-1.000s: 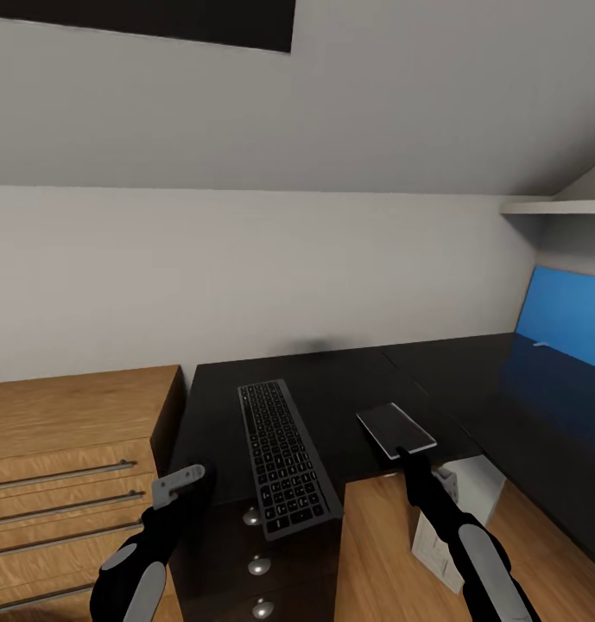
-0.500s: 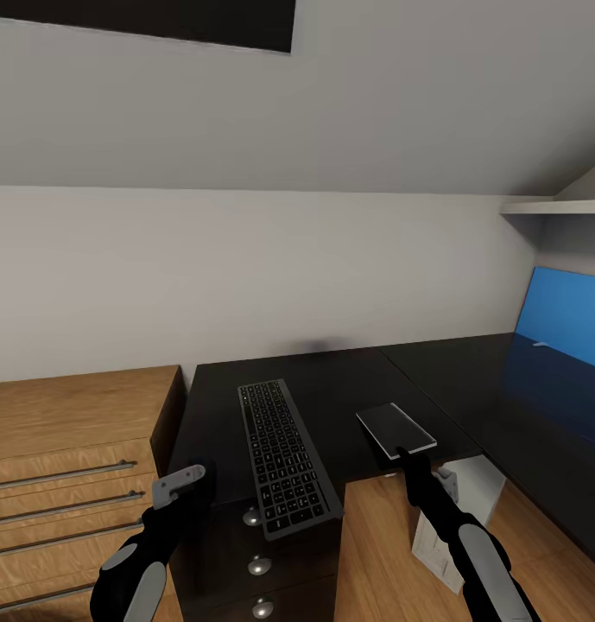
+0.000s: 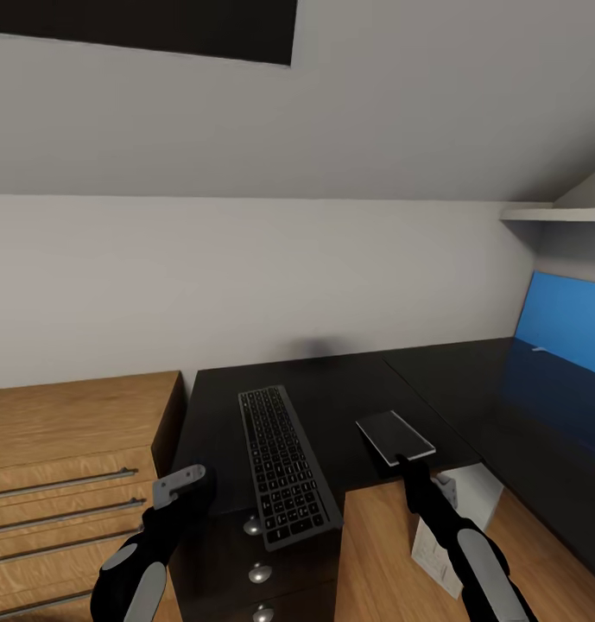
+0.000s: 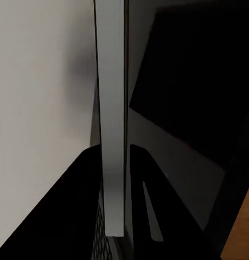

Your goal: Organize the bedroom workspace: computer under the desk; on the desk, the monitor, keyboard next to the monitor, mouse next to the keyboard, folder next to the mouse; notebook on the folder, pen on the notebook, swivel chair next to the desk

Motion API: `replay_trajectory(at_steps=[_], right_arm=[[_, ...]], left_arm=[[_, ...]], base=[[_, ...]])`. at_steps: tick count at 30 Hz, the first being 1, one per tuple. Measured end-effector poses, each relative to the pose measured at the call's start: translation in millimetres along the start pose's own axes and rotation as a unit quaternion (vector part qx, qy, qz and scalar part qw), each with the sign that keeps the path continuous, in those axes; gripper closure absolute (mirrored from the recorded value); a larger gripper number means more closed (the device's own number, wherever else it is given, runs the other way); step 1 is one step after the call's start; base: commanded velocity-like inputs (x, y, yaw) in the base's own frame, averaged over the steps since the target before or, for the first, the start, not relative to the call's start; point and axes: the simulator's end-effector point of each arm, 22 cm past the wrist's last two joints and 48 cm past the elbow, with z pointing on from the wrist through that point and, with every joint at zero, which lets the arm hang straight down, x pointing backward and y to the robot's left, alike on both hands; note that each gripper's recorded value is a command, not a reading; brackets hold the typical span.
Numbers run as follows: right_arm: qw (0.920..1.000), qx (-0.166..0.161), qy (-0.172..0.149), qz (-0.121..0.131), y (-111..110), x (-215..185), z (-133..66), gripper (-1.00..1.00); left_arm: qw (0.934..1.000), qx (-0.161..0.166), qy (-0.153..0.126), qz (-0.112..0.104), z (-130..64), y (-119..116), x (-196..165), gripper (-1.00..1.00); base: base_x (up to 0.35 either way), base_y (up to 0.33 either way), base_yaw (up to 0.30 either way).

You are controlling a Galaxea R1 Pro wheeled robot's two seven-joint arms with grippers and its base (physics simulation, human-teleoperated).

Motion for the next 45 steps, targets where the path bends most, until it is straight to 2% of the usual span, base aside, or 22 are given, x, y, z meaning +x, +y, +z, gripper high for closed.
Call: replay_trajectory(at_steps=[11, 28, 45], right_arm=[[1.0000, 0.007, 0.002, -0.003, 14, -2, -2.0, 1.00], [1.0000, 0.008, 0.002, -0.003, 14, -2, -2.0, 1.00], [1.0000, 0.008, 0.002, -0.003, 14, -2, -2.0, 1.00]], left_arm=[[1.0000, 0.000, 0.000, 0.000, -7.3, -6, -18, -1.00], [1.0000, 0.004, 0.001, 0.004, -7.6, -10, -17, -1.00], [1.0000, 0.007, 0.002, 0.006, -7.9, -12, -17, -1.00]], base=[[0.000, 0.000, 0.000], [-0.001, 0.000, 0.000], [-0.082, 0.000, 0.000]])
